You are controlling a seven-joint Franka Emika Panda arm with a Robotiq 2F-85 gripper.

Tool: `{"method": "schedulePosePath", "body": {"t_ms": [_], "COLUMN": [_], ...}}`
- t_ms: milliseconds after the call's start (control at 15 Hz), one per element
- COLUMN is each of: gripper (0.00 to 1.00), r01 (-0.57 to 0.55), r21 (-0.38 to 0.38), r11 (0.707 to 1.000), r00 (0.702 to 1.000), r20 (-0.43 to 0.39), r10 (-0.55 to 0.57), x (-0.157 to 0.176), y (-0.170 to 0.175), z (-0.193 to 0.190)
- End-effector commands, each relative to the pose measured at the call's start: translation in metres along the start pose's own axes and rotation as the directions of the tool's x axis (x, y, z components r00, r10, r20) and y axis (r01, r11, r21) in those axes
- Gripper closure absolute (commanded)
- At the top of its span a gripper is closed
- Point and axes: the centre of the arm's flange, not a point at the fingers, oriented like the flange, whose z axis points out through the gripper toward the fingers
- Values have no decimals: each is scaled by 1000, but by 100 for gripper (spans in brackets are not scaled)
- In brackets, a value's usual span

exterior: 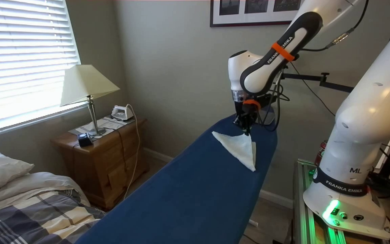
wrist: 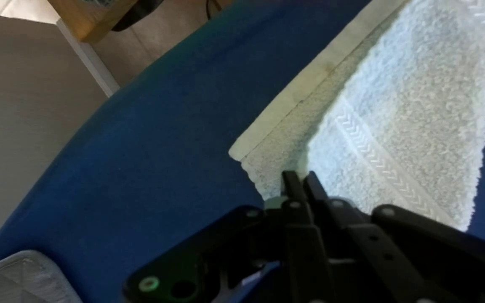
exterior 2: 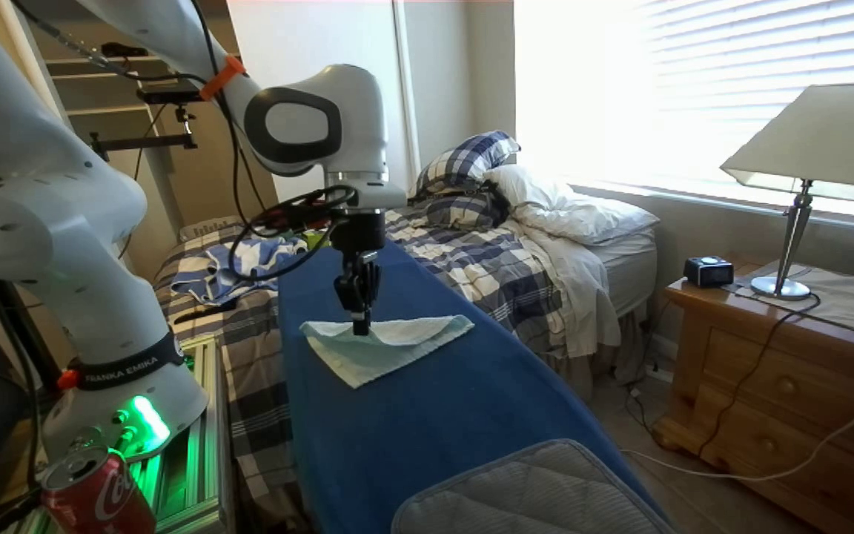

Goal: Fold the towel into a triangle twice.

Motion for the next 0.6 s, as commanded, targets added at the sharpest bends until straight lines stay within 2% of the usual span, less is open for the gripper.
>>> {"method": "schedulePosePath", "body": {"t_ms": [0,533], "gripper": [98,98], "r01": [22,12], "r21": [-17,-20], "r11": [1000,1000], "r00": [1000,1000], "r20": [-13,1], "r10": [-22,-12], "x": [-25,-27], "y": [19,21], "z": [11,17]}}
